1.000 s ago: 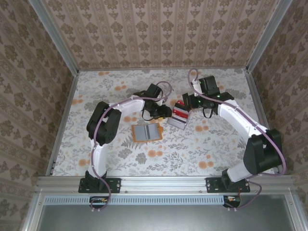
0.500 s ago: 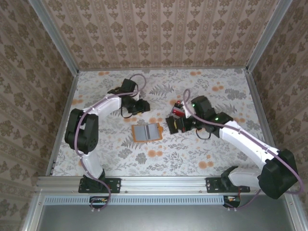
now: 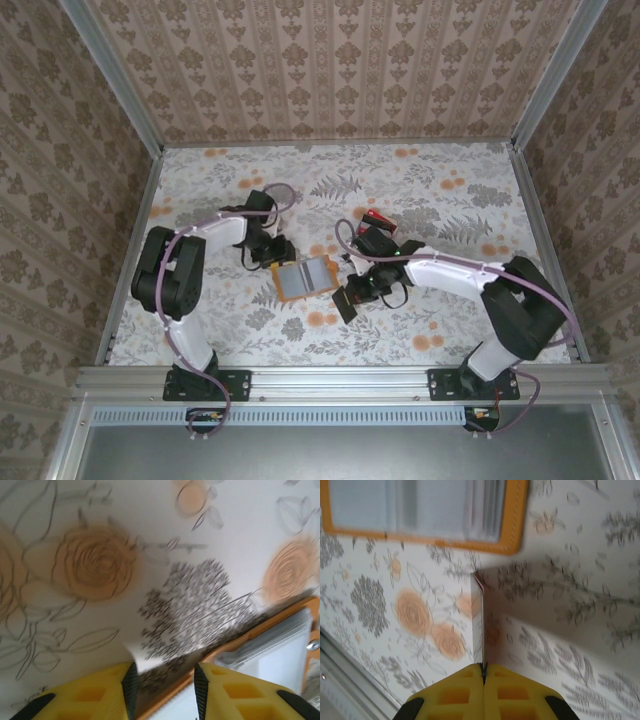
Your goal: Put the credit cards into the card holder
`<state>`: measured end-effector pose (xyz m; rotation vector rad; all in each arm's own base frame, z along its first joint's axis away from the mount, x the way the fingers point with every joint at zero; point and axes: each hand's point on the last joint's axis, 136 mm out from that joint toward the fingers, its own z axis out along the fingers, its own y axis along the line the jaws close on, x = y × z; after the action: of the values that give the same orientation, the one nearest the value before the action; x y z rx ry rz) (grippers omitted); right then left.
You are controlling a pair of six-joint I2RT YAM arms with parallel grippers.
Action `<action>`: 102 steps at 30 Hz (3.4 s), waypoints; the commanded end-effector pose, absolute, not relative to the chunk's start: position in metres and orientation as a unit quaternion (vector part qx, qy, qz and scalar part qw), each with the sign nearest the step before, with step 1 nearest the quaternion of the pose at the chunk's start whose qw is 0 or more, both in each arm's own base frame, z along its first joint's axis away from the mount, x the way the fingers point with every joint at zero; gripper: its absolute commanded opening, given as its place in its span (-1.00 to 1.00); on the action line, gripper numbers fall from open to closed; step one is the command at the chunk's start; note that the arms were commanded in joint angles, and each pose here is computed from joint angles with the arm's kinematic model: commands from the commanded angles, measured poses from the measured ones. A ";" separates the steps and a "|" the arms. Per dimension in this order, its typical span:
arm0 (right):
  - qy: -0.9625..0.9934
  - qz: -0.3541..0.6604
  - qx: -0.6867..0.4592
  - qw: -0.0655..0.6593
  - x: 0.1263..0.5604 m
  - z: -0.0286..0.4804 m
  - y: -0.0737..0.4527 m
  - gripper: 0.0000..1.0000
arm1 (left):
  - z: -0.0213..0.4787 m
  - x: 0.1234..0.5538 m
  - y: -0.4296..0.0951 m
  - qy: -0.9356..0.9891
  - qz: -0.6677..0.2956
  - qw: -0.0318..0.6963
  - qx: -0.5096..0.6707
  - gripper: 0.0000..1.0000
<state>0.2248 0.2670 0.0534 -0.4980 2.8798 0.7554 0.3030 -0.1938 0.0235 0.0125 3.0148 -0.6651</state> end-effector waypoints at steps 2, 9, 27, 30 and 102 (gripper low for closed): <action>0.956 0.238 -0.154 0.082 0.253 0.056 0.282 -0.90 | 0.026 0.278 -0.183 0.979 -0.205 0.019 0.004 -0.27; 0.957 0.223 -0.146 0.112 0.298 0.059 0.292 -0.90 | 0.020 0.247 -0.185 0.979 -0.202 0.004 0.001 -0.34; 0.953 0.170 -0.180 0.175 0.370 0.105 0.284 -0.90 | 0.006 0.212 -0.259 0.973 -0.232 0.012 0.010 -0.34; 0.949 0.168 -0.174 0.203 0.376 0.131 0.271 -0.90 | 0.006 0.215 -0.262 0.973 -0.232 0.012 0.010 -0.34; 0.906 0.407 -0.058 0.097 0.312 0.057 0.316 -0.90 | -0.001 0.274 -0.186 0.977 -0.210 0.018 -0.014 -0.37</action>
<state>0.3132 0.3068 0.0547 -0.1637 2.6972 1.1504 0.2977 -0.2017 0.0235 0.0150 2.9252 -0.7510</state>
